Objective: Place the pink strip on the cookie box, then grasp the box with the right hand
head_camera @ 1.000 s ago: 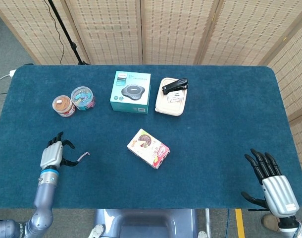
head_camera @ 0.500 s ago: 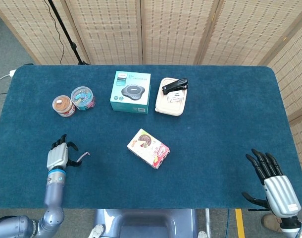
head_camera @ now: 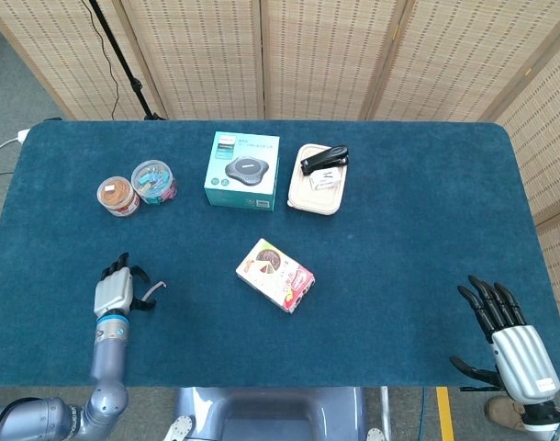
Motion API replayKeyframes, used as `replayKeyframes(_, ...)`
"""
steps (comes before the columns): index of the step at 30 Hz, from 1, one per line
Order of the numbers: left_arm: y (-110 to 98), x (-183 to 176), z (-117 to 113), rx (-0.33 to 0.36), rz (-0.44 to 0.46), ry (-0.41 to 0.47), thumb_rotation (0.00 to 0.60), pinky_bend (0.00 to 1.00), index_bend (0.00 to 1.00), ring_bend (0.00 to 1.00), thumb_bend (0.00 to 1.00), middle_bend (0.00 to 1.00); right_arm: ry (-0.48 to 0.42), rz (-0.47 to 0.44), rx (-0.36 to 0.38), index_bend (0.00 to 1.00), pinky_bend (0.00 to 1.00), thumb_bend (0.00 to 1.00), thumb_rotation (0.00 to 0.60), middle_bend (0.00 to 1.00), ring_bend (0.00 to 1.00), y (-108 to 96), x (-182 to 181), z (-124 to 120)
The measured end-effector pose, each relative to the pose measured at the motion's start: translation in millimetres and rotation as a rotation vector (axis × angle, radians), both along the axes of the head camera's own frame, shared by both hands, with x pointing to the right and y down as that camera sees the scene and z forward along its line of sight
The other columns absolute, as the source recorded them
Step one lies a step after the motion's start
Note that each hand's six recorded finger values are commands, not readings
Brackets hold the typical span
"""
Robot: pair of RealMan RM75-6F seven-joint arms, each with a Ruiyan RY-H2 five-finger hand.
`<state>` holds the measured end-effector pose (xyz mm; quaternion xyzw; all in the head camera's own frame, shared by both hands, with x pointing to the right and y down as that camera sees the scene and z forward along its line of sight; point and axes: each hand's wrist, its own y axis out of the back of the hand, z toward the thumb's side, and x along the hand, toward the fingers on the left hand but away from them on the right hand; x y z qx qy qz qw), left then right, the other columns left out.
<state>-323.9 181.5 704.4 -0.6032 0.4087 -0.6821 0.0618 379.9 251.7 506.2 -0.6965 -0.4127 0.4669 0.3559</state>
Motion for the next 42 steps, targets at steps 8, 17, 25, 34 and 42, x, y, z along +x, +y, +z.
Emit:
replayKeyframes(8, -0.3, 3.3, 1.6, 0.003, 0.012, -0.005, 0.6, 0.0, 0.47, 0.0, 0.27, 0.0, -0.008, 0.005, -0.002, 0.0, 0.0, 0.0, 0.6, 0.0, 0.0, -1.0, 2.2, -1.0)
replayKeyframes(17, 1.5, 7.2, 3.5, 0.002, 0.022, -0.004, 0.6, 0.0, 0.48, 0.0, 0.34, 0.0, -0.015, 0.005, -0.004, 0.0, 0.0, 0.0, 0.6, 0.0, 0.0, -0.9, 3.0, -2.0)
replayKeyframes(25, 5.9, 8.1, 5.0, -0.006, 0.024, -0.003, 0.6, 0.0, 0.49, 0.0, 0.35, 0.0, -0.019, 0.005, -0.006, 0.0, 0.0, 0.0, 0.6, 0.0, 0.0, -1.0, 3.1, -2.1)
replayKeyframes(34, 8.5, 5.4, 5.4, -0.003, 0.019, -0.006, 0.6, 0.0, 0.51, 0.0, 0.35, 0.0, -0.025, 0.002, -0.008, 0.0, 0.0, 0.0, 0.6, 0.0, 0.0, -0.6, 2.1, -2.3)
replayKeyframes(42, 10.8, 4.7, 7.2, -0.003, 0.016, -0.006, 0.6, 0.0, 0.54, 0.0, 0.35, 0.0, -0.027, 0.004, -0.009, 0.0, 0.0, 0.0, 0.6, 0.0, 0.0, -0.7, 2.6, -2.5)
